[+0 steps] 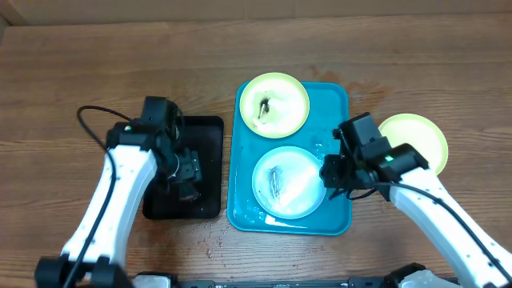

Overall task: Clean dirty plates on tray and stack at the side
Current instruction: 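Grasp the sponge from the black tray with the left gripper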

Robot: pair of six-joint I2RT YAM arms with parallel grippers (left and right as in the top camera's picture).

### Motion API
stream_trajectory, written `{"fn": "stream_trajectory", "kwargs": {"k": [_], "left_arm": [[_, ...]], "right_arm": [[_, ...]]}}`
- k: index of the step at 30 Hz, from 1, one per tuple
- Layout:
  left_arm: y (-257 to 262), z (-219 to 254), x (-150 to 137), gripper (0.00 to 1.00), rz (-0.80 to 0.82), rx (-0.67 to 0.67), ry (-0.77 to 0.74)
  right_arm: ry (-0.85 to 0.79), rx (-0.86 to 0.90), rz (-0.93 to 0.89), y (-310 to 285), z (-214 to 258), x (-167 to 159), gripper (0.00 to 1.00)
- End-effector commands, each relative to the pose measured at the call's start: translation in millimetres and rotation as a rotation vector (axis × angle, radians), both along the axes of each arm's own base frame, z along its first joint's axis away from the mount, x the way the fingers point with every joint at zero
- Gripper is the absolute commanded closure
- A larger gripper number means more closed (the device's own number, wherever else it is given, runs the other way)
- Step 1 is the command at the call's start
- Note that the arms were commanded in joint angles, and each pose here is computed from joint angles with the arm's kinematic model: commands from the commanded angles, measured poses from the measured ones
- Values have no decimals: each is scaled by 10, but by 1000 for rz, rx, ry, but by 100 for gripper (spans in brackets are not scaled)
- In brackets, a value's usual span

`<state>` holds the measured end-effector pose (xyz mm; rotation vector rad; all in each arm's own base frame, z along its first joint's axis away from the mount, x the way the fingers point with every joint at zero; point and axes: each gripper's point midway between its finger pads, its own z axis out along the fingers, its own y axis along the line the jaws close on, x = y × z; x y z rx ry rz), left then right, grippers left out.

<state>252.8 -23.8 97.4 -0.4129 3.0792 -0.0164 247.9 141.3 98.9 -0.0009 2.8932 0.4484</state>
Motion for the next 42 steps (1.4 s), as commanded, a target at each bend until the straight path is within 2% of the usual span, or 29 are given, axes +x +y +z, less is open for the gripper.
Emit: {"fn": "stream_trajectory", "kwargs": {"k": [1, 4, 8, 9, 11, 15, 25, 32, 42], "left_arm": [[66, -340, -27, 40, 117, 54, 123], [24, -556, -18, 63, 153, 42, 187], [-49, -839, 28, 66, 155, 11, 242], [-53, -905, 52, 74, 155, 11, 246], [-96, -1012, 68, 95, 156, -9, 262], [-247, -1051, 157, 96, 161, -96, 249], [-314, -553, 601, 96, 32, -109, 56], [-204, -739, 551, 96, -13, 38, 51], [-194, -1146, 251, 96, -18, 48, 96]], "right_arm": [[-7, 104, 44, 168, 215, -69, 60], [2, 100, 44, 159, 202, -87, 60], [-5, 101, 44, 163, 206, -70, 61], [-7, 99, 43, 160, 205, -67, 61], [-7, 99, 43, 160, 205, -67, 61], [-10, 101, 43, 164, 208, -60, 61], [-13, 102, 43, 167, 211, -53, 61], [-13, 102, 42, 166, 211, -52, 61], [-14, 102, 42, 167, 212, -50, 61]]}}
